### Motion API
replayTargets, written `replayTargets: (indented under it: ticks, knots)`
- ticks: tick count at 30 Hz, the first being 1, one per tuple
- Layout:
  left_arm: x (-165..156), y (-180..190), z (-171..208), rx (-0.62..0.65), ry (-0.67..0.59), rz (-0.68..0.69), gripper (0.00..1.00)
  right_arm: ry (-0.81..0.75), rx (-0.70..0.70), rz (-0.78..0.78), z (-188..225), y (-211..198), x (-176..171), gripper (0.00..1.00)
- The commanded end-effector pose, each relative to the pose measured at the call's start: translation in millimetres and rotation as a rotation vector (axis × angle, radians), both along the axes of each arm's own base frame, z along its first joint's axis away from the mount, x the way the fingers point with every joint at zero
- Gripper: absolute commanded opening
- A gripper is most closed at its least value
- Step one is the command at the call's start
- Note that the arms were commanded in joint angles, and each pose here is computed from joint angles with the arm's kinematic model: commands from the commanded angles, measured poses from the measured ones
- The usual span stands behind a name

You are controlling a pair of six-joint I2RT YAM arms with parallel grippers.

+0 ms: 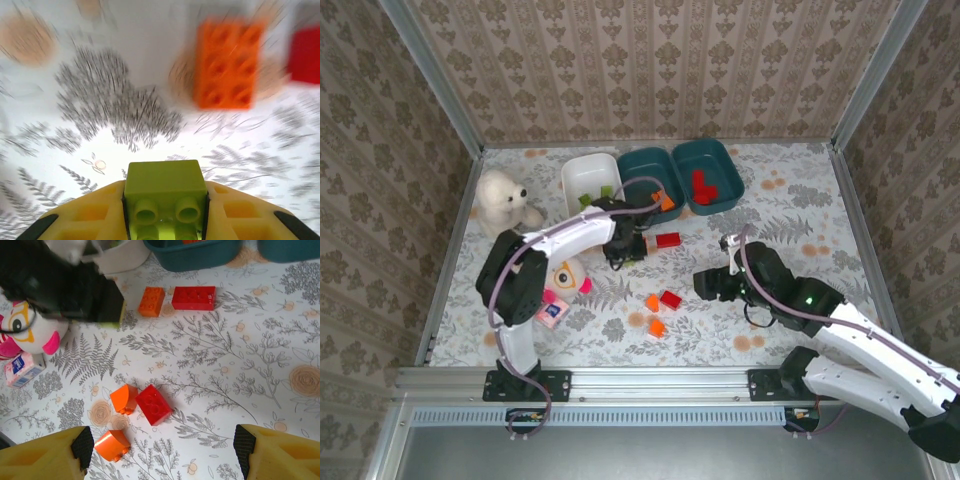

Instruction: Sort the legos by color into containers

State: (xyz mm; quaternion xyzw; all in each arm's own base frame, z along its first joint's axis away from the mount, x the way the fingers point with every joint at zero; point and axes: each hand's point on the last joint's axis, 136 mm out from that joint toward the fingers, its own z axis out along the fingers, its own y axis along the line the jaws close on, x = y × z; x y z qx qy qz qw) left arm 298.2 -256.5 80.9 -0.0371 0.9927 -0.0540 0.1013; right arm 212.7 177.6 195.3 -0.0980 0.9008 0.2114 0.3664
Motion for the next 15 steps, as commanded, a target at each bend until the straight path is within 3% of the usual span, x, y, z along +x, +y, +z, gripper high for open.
replayTargets:
  ticks: [1,10,15]
  knots:
    - [40.2,34.7,64.5,0.011,-0.160,0.021,0.31,-0.055,0.040,0.057,24.2,17.6,7.2,0.77]
    - [171.8,97.4,77.9,0.013,-0.311,0.163,0.31,-0.066,0.068,0.106,39.1,53.0,32.6,0.77]
    - [230.0,108.1,47.5,0.041,-0.303,0.193,0.31,-0.069,0.066,0.100,42.1,58.0,39.4,0.77]
